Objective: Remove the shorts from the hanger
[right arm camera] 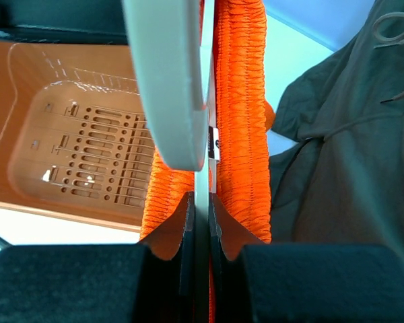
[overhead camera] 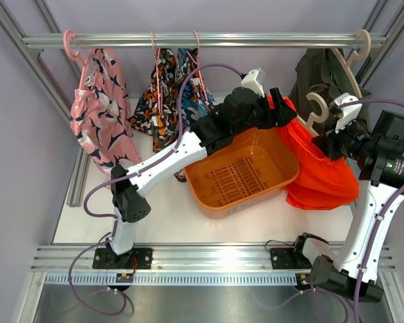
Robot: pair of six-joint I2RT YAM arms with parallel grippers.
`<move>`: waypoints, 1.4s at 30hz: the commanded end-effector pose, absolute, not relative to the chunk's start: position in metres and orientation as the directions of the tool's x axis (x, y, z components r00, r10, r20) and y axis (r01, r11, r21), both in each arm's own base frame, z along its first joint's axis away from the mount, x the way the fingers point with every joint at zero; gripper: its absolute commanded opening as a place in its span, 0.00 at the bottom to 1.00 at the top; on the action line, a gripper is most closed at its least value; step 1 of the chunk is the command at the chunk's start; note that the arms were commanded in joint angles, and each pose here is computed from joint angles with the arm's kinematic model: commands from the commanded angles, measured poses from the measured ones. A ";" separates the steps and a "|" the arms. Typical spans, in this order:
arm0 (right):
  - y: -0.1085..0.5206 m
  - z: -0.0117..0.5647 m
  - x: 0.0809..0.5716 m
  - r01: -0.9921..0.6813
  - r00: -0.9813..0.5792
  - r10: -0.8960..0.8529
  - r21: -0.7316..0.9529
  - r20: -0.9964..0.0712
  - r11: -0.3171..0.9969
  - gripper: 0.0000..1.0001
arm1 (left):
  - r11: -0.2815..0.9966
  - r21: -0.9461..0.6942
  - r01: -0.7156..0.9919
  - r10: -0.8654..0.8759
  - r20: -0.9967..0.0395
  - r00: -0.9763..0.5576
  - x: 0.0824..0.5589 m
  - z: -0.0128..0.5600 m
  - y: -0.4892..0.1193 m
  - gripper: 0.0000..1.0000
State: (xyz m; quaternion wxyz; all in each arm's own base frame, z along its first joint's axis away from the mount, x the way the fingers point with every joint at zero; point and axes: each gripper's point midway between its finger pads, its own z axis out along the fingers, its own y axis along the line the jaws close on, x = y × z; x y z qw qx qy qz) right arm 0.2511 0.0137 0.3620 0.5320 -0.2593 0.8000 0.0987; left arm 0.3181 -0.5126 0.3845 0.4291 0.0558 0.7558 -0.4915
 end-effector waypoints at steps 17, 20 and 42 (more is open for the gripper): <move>0.028 0.395 0.244 -0.539 -0.217 -0.272 -0.117 -0.937 0.834 0.00 | 0.557 -0.657 0.508 -0.383 -0.746 -0.545 0.350 0.387 -0.515 0.33; 0.029 0.396 0.243 -0.543 -0.216 -0.273 -0.116 -0.937 0.831 0.00 | 0.562 -0.650 0.512 -0.385 -0.753 -0.534 0.355 0.387 -0.513 0.20; 0.031 0.391 0.220 -0.539 -0.189 -0.347 -0.198 -0.919 0.819 0.00 | 0.789 -0.542 0.290 -0.395 -0.809 -0.436 0.469 0.364 -0.393 0.00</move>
